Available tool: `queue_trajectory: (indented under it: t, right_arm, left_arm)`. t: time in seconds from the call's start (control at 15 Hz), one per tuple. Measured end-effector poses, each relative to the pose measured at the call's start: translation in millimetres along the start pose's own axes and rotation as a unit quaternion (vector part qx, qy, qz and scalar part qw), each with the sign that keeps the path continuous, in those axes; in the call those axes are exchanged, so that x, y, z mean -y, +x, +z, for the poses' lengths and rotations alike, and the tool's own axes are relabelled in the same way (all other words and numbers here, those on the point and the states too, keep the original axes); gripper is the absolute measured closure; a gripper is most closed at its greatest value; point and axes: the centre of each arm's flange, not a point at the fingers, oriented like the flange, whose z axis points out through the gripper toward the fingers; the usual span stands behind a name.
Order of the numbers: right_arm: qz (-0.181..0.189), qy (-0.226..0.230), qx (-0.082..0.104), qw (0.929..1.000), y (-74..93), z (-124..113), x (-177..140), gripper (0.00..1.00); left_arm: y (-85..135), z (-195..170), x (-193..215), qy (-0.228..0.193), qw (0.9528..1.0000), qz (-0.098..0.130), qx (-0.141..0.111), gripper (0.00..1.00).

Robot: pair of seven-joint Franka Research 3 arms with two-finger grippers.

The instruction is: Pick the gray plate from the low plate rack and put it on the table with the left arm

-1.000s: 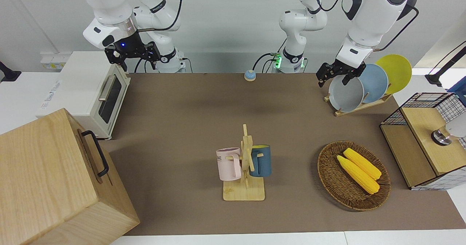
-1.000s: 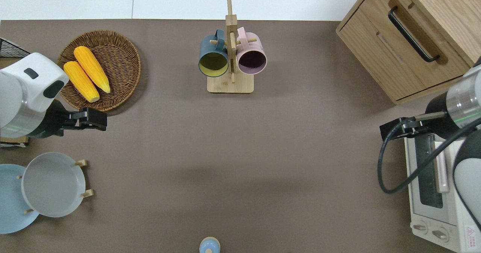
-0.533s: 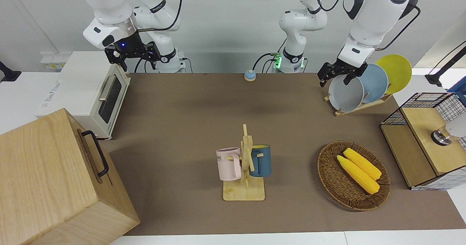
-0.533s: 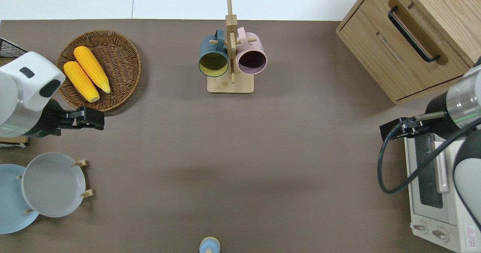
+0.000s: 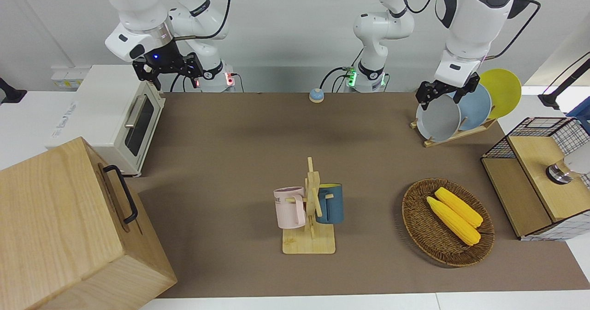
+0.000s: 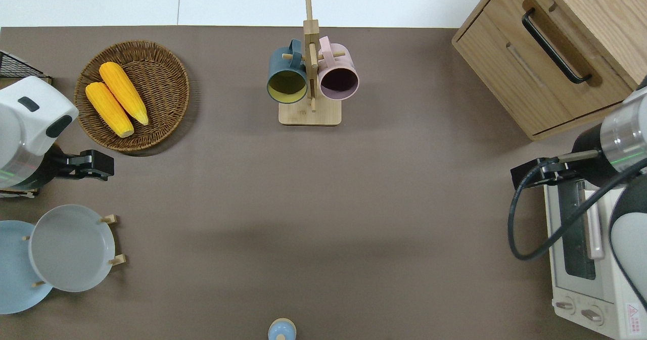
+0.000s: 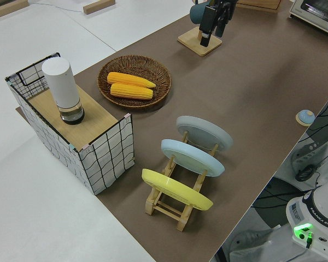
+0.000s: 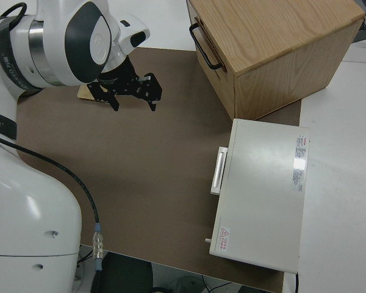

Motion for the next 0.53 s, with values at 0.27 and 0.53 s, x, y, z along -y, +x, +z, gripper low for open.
queue_trajectory:
  t: [0.27,0.53]
  right_arm:
    - [0.000,0.000,0.000,1.0000,0.0,0,0,0.01]
    - [0.000,0.000,0.000,1.0000,0.0,0,0,0.01]
  left_arm:
    - [-15,12,19,0.057,0.9983,-0.004,0.009,0.00]
    - [-29,18,68,0.058,0.9981,-0.012,0.016,0.00]
